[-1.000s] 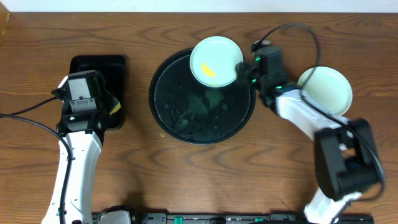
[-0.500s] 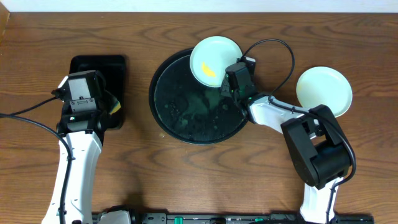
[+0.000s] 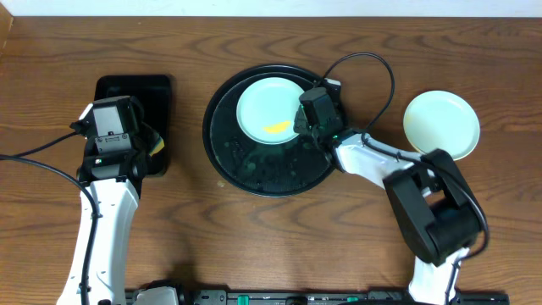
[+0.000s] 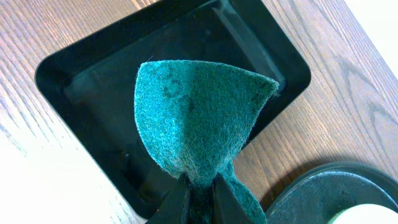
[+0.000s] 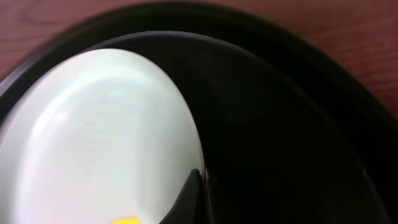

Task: Clean dirty plates on tray and stack at the side
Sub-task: 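Move the right gripper to the remaining light blue plate's rim, then grip the plate rim and slide it toward the round tray center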

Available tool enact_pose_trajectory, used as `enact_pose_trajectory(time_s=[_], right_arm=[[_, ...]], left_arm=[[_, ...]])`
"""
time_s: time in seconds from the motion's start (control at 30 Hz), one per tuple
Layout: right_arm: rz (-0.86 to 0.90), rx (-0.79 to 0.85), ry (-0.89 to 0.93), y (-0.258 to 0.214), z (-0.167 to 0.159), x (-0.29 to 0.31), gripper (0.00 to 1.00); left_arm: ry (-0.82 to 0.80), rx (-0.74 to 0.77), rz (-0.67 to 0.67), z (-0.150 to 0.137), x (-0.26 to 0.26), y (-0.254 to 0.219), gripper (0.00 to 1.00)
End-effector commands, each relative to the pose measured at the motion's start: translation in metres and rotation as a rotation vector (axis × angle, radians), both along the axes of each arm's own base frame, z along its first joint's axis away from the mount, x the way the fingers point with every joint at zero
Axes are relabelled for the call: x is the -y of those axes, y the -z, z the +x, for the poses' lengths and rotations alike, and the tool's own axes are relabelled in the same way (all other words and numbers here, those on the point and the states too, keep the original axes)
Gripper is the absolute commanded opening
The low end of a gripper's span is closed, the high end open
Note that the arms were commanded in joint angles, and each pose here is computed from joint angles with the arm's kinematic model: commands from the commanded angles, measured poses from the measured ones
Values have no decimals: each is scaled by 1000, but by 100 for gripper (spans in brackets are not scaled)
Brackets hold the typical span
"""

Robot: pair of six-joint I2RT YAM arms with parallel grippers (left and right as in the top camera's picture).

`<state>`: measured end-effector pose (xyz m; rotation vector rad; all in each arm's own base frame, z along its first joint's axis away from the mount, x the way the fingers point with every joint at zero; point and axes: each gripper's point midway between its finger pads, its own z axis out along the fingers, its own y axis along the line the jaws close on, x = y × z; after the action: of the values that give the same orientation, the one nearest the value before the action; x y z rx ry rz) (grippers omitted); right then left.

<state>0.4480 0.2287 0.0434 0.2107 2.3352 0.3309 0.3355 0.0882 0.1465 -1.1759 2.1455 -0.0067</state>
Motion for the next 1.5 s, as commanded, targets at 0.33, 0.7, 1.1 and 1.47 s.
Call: enact_pose_trajectory(time_s=[0.33,0.7,1.1,1.47], right_arm=[[-39,-2,-147,-78,-61,-25,1],[-351,224,-466,-96,-40,-35,54],[-191,129,-524,-78,38,-19,59],[-226,65,-766,-19,75,-59,52]], left_arm=[[-15,-2,-2,-1,-2,2,7],[-14,-2,-2,-1,-2,2,7],[-14,1,-1,0,-2,1,7],[-12,-3,-4,-1,-2,2,7]])
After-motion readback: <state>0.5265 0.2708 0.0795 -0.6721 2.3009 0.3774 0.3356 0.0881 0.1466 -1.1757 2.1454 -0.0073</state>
